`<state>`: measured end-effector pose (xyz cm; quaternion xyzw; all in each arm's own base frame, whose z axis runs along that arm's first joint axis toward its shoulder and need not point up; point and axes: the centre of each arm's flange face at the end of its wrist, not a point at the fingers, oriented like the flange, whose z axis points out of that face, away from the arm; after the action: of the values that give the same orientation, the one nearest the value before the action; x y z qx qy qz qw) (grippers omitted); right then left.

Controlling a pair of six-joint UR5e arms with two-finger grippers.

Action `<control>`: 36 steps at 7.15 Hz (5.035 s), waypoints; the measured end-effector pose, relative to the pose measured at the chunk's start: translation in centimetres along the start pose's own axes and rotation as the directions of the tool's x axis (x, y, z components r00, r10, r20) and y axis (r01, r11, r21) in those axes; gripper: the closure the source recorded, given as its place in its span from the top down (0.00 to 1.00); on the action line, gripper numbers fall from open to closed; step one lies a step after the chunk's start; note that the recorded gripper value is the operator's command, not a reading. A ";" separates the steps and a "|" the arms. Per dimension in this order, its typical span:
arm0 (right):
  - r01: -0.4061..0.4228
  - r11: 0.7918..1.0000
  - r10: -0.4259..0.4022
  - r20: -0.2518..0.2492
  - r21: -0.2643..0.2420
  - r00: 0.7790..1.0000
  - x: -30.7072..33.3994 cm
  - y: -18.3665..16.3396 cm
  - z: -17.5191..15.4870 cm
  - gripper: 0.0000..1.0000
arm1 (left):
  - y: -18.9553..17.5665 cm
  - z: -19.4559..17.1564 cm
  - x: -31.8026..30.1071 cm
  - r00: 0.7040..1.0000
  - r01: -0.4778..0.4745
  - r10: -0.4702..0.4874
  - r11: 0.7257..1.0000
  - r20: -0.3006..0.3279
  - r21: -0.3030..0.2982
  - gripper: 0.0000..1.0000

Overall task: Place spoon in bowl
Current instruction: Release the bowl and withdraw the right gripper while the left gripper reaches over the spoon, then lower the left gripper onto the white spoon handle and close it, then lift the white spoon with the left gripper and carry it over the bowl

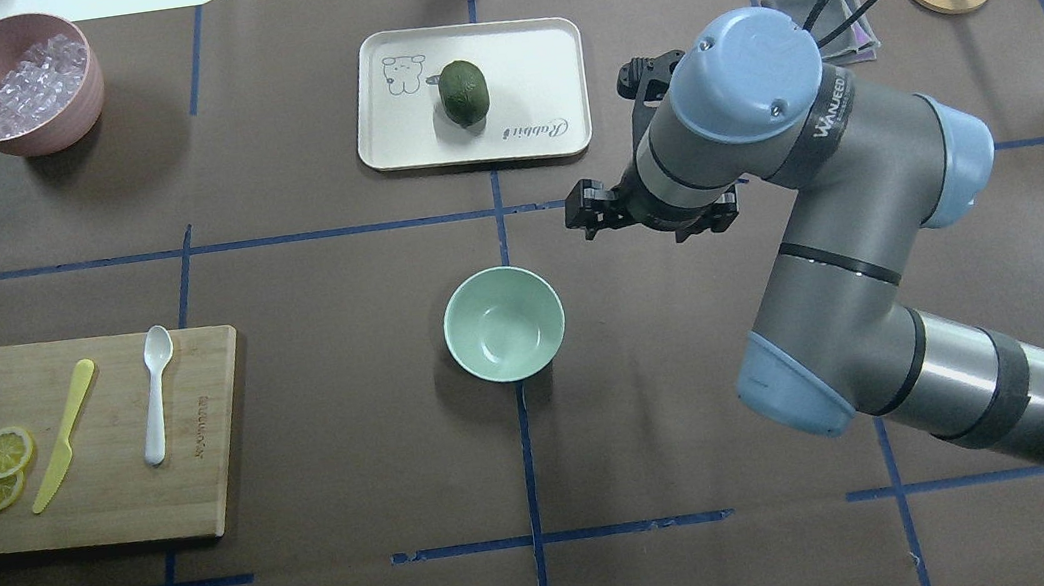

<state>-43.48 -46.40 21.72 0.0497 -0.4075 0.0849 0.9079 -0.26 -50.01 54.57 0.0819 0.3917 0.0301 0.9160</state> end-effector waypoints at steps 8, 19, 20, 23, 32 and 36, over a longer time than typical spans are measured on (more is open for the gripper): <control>0.237 0.969 -0.241 -0.054 -0.071 0.969 21.2 -9.6 -5.9 1.00 | 8.5 14.9 30.8 0.980 0.195 -0.197 0.975 0.009 0.104 0.98; 0.246 0.967 -0.250 -0.067 -0.073 0.966 23.1 -9.9 -6.0 1.00 | 10.2 19.9 32.7 0.987 0.160 -0.160 0.983 -0.005 0.087 0.76; 0.246 0.967 -0.250 -0.066 -0.072 0.966 23.1 -10.0 -6.1 1.00 | 10.2 20.0 32.7 0.987 0.160 -0.160 0.983 -0.004 0.086 0.72; 0.245 0.967 -0.250 -0.066 -0.072 0.966 23.0 -10.0 -6.1 1.00 | 10.3 20.0 32.5 0.987 0.161 -0.162 0.983 -0.001 0.083 0.36; 0.251 0.965 -0.256 -0.059 -0.075 0.965 25.7 -10.3 -7.1 1.00 | 9.8 12.3 38.3 0.985 0.168 -0.167 0.985 -0.044 0.027 0.00; 0.309 0.945 -0.316 -0.051 -0.109 0.947 38.8 -11.3 -9.6 1.00 | 6.3 7.2 56.3 0.904 0.387 -0.401 0.914 -0.147 -0.119 0.00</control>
<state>-8.96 -51.54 44.15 0.0655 -0.3671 -0.0790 0.9245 43.95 -37.98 20.45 -0.0419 0.4744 -0.1317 0.8694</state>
